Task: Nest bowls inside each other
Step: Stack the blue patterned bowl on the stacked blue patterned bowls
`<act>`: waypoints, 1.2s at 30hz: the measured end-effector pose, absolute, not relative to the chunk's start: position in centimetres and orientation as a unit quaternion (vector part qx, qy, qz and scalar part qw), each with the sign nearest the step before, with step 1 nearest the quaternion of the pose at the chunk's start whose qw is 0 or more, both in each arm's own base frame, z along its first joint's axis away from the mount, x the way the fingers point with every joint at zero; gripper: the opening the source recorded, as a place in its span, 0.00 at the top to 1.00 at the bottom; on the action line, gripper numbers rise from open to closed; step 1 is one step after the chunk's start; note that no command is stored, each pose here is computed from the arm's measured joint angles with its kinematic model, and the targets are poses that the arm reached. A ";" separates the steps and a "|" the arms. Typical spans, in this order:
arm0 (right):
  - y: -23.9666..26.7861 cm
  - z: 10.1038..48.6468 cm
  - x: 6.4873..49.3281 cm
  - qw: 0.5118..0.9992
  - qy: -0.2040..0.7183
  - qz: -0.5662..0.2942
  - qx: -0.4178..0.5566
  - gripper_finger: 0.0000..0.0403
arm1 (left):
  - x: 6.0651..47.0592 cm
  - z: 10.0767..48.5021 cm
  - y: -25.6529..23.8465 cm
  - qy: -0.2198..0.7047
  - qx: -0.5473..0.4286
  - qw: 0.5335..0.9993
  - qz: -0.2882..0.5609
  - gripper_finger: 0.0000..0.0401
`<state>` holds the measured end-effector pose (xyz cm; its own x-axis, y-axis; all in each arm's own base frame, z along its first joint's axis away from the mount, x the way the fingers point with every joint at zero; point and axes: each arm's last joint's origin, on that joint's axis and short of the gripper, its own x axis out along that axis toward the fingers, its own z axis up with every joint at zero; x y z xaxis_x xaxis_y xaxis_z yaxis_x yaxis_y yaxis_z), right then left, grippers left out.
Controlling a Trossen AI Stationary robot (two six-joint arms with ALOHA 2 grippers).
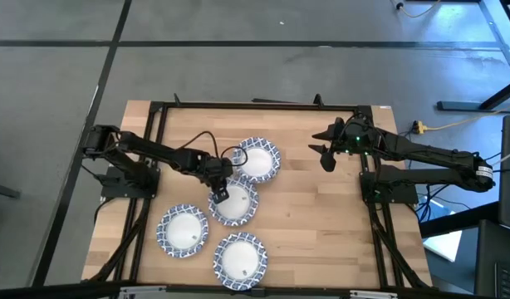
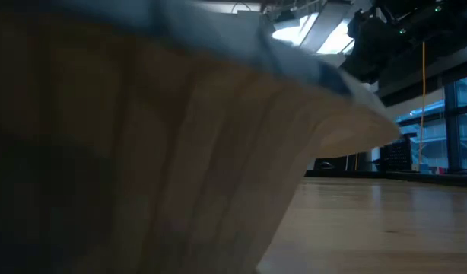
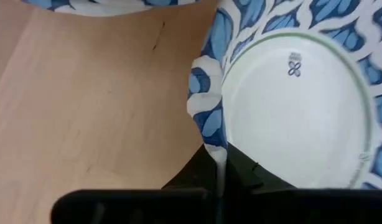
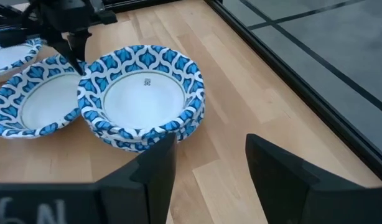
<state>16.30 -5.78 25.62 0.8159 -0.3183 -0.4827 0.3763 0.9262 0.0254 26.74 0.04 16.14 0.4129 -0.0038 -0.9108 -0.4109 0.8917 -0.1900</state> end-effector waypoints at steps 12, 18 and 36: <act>-5.8 25.7 16.4 0.953 0.237 -0.182 0.057 0.52 | 25.1 18.0 -0.2 0.547 -0.235 0.802 0.041 1.00; -5.9 26.2 16.6 0.958 0.213 -0.183 0.052 0.52 | 24.5 20.3 1.4 0.488 -0.235 0.839 0.058 1.00; -5.9 26.2 16.6 0.959 0.212 -0.181 0.043 0.52 | 28.3 28.0 8.5 0.306 -0.194 0.926 0.106 1.00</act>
<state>16.59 -5.88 26.20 0.8444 -0.3286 -0.4230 0.3651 0.9309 0.0057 28.33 8.47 28.01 0.7905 0.0773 -0.6076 -0.3145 0.9025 -0.2943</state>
